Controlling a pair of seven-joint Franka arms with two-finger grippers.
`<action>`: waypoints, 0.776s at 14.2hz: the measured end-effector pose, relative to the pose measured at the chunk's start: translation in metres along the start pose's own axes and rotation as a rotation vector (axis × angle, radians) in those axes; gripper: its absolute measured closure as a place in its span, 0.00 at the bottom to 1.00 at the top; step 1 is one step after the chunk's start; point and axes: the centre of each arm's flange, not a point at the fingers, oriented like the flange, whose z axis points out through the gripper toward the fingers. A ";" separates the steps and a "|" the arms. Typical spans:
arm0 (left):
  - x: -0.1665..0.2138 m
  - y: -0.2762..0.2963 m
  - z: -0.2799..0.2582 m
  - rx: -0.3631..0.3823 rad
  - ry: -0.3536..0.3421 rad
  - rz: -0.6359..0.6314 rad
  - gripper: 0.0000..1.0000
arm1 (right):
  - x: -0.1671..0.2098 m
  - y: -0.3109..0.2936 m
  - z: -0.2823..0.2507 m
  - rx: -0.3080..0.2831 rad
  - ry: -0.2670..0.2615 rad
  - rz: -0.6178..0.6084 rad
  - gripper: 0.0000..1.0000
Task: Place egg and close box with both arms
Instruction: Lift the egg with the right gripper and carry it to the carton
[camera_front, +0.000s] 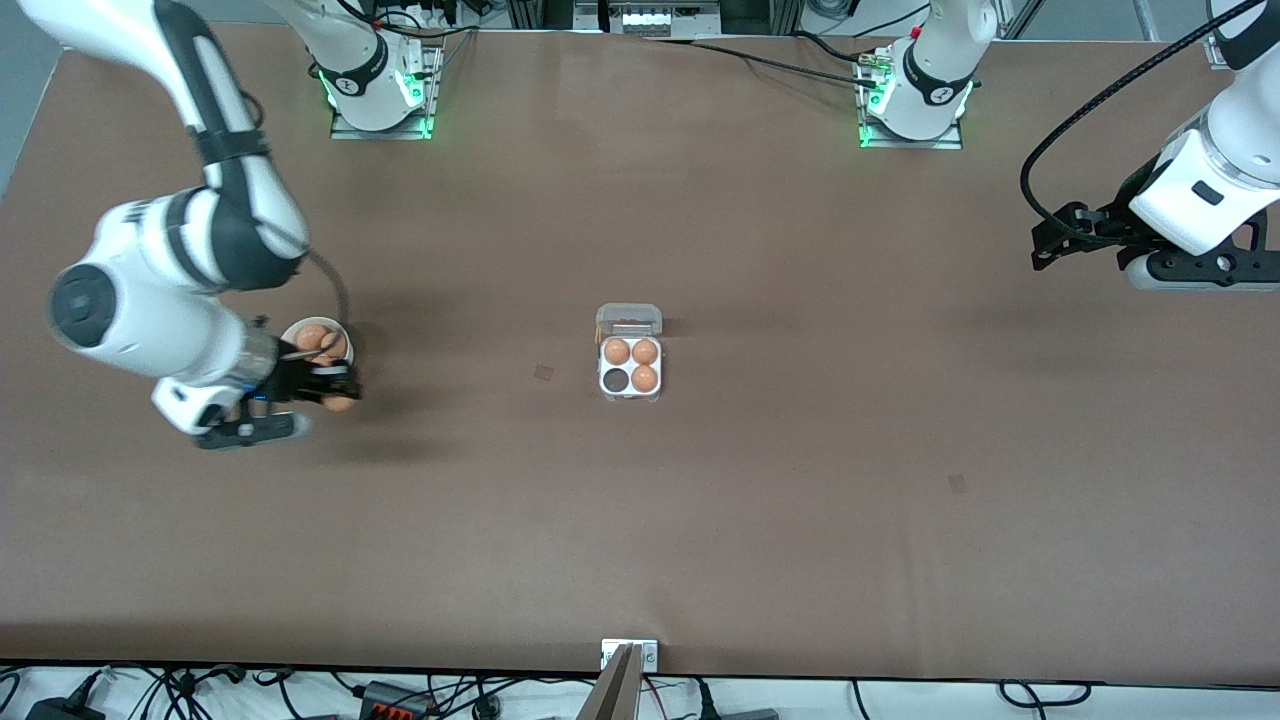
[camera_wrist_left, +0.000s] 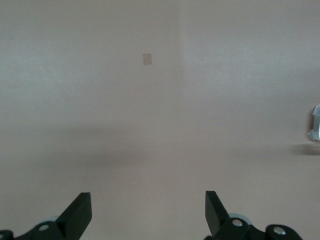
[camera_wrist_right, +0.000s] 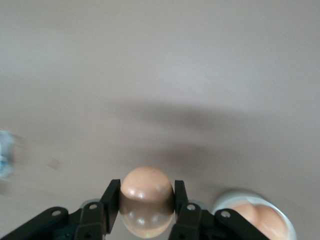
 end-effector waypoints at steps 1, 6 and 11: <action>0.000 0.000 0.000 0.000 0.000 0.000 0.00 | 0.003 -0.023 0.000 0.015 0.032 -0.032 0.52; 0.000 0.000 0.000 0.000 0.000 0.000 0.00 | 0.006 -0.123 0.035 0.091 0.137 -0.141 0.52; 0.000 -0.001 0.000 0.000 0.000 -0.001 0.00 | -0.011 -0.217 0.102 0.156 0.177 -0.117 0.52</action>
